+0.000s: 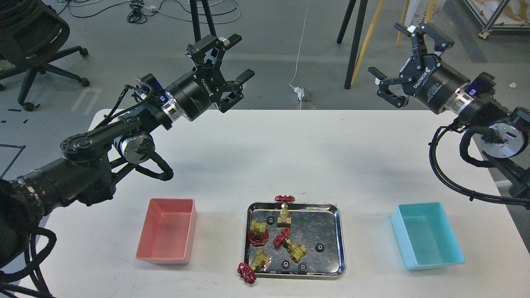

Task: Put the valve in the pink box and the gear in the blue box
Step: 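Swing the left gripper forward over the metal tray toward a red valve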

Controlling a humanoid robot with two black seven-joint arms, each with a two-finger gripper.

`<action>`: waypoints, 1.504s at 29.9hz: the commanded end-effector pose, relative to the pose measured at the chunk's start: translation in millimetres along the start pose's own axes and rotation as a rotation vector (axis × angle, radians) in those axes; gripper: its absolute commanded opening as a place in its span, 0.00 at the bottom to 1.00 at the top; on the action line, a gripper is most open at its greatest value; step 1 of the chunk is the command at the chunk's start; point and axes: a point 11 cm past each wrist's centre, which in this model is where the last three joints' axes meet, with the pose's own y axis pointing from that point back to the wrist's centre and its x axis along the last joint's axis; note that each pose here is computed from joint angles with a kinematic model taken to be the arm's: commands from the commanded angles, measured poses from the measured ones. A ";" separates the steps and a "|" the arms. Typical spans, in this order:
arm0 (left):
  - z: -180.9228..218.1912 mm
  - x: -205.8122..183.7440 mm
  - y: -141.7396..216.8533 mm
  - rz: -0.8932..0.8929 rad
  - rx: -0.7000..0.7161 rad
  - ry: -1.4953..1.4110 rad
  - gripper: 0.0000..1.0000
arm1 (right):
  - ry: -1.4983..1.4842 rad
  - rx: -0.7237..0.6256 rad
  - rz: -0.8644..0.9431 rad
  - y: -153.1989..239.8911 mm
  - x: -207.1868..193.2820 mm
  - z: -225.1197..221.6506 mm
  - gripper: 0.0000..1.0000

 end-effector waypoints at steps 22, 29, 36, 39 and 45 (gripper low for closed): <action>10.3 14.6 6.0 0.115 -0.200 0.148 0.85 | 0.179 0.159 0.005 -69.6 -33.4 -185.5 0.99; 27.2 -32.3 -5.8 -0.089 -0.162 0.012 0.85 | 0.182 0.114 -0.008 -77.0 -39.0 -175.9 0.99; 17.6 -119.5 -7.4 -0.473 0.075 -0.352 0.85 | 0.180 0.079 0.004 -75.0 -34.8 -172.2 0.99; -4.6 -129.0 -8.0 -0.532 0.214 -0.571 0.84 | 0.168 0.085 0.004 -74.5 -33.6 -171.1 0.99; -17.7 -141.3 6.2 -0.685 0.397 -1.010 0.83 | 0.128 0.068 0.040 -64.4 -15.3 -154.2 0.99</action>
